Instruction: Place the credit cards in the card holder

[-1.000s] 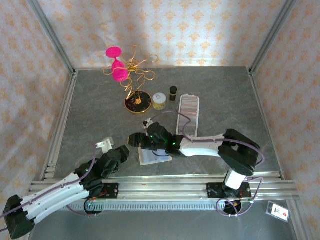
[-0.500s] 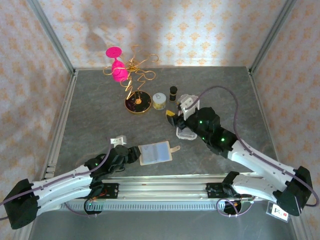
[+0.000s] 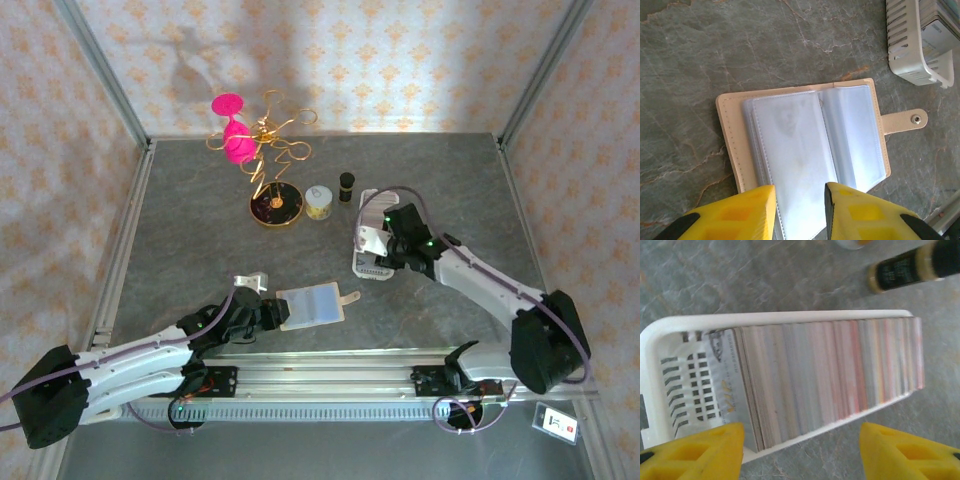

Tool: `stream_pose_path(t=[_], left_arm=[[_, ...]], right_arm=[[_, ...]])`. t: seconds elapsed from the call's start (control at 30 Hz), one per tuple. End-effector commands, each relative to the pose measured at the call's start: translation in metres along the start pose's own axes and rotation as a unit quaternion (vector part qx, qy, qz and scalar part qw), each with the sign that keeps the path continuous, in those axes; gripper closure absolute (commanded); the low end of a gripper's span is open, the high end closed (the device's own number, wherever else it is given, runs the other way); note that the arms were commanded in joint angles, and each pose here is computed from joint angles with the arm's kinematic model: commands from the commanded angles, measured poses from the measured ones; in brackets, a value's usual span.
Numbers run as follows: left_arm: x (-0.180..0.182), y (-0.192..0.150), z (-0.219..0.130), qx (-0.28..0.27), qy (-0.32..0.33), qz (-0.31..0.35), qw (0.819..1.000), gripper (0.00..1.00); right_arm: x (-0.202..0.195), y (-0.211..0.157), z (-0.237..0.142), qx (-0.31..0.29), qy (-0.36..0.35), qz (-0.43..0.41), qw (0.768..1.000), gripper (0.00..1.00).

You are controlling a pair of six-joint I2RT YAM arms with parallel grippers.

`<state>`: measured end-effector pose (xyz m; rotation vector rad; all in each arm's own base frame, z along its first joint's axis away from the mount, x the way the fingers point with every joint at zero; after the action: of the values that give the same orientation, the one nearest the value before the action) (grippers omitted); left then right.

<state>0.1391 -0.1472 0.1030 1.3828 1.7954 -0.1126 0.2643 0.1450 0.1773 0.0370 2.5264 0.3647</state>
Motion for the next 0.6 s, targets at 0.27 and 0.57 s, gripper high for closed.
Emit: stream_pose_path(t=[0.27, 0.57], left_arm=[[-0.009, 0.005, -0.004, -0.008, -0.025, 0.002, 1.0, 0.74], [-0.007, 0.004, -0.005, -0.009, -0.026, -0.003, 1.0, 0.75]], right_arm=[[-0.005, 0.011, 0.026, -0.015, 0.025, -0.055, 0.998, 0.38], [0.006, 0.013, 0.035, -0.015, 0.044, -0.07, 0.996, 0.34]])
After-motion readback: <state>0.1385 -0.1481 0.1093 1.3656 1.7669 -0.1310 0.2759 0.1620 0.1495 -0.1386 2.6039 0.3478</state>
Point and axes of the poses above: each hand's point on the last joint's axis, 136 mm out from that joint toward the fingers, its own z axis out along the fingers, its own x axis along the line the jaws close on, y = z × x, the point moved 8 cm from there along -z, back along the fingers, and after that the axes turned 5 degrees about -z, right-handed, at the moved point
